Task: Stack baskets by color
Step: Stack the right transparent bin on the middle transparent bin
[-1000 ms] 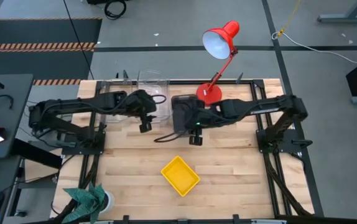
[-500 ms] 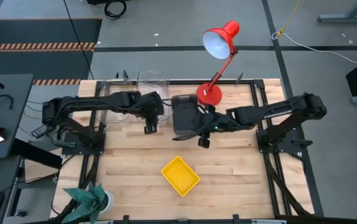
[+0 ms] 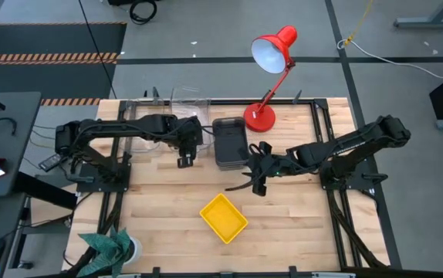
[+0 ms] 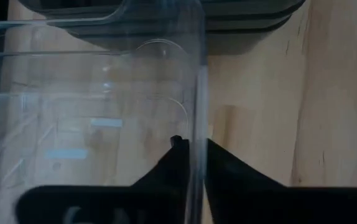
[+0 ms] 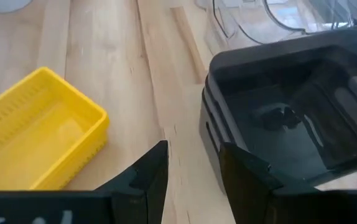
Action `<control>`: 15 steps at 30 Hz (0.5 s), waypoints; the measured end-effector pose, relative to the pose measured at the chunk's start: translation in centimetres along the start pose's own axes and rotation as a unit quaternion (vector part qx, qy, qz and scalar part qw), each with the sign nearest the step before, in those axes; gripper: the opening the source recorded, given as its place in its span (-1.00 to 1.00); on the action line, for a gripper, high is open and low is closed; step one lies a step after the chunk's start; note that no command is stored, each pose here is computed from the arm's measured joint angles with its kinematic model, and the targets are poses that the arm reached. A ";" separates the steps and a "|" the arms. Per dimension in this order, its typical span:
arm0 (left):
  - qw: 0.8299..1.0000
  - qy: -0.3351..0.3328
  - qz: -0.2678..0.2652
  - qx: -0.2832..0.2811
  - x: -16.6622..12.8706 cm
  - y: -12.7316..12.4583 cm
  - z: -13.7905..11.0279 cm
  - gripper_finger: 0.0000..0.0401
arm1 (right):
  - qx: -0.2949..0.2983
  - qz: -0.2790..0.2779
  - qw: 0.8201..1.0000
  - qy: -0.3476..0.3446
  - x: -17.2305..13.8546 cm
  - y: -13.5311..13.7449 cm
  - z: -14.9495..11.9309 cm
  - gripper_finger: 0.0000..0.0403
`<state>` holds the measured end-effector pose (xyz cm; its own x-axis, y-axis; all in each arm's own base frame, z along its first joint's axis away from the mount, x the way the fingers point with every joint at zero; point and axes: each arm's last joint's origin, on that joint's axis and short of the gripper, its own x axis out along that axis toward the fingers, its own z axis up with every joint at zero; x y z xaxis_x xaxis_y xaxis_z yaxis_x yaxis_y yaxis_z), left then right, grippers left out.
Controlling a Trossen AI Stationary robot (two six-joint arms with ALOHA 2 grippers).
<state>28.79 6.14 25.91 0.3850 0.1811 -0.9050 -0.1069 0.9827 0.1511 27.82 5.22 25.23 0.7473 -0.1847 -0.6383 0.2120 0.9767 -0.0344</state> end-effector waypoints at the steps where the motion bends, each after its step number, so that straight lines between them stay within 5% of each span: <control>1: 1.000 0.000 0.002 0.000 0.0 0.0 0.0 -0.83 | 0.002 0.002 1.000 -0.003 0.0 0.1 0.0 -0.27; 15: 0.998 -0.043 0.028 -0.023 -1.4 0.1 0.3 -0.94 | -0.012 -0.024 0.999 -0.016 -0.7 1.3 -0.3 -0.27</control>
<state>28.55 5.99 27.27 0.4542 0.2407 -0.8578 -0.1711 0.9684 0.1812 27.40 6.65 25.37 0.7567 -0.2352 -0.6100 0.2339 0.9687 -0.0835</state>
